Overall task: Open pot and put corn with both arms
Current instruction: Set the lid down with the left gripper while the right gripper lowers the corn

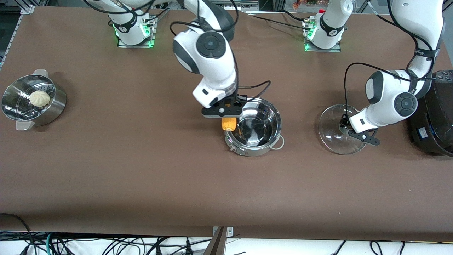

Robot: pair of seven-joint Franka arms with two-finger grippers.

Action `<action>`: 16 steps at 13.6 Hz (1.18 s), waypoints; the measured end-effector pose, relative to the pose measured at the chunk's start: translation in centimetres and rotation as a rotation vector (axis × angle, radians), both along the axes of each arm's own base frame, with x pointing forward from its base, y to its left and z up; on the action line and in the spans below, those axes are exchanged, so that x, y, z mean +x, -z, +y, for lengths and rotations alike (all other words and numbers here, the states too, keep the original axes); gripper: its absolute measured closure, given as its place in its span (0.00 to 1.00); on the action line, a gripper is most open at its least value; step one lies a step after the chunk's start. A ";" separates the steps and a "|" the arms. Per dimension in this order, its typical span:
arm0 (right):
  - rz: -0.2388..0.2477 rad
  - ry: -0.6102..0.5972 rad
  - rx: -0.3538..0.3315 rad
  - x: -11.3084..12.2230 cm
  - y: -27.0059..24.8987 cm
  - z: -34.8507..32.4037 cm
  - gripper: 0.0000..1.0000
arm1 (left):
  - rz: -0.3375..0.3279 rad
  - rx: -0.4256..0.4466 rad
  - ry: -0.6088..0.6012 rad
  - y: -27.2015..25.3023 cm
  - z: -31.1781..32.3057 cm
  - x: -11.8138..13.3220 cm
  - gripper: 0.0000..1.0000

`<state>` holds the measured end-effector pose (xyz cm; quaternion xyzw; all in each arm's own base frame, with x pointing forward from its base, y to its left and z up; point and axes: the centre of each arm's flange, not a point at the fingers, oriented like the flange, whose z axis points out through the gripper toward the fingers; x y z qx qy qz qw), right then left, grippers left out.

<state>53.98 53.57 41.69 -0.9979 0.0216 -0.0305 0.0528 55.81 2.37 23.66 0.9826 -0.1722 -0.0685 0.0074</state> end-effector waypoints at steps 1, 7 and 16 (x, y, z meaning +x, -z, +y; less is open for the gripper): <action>-0.007 0.012 -0.011 -0.1 1.1 1.0 0.67 | 0.002 -0.002 -0.002 0.1 0.0 -0.1 0.49; -0.035 0.119 0.031 -0.8 4.9 4.9 0.67 | 0.040 -0.023 -0.033 2.2 0.0 -0.7 0.49; -0.075 0.111 0.040 -2.4 9.8 8.4 0.67 | -0.004 -0.021 -0.062 -0.5 1.5 -0.4 0.00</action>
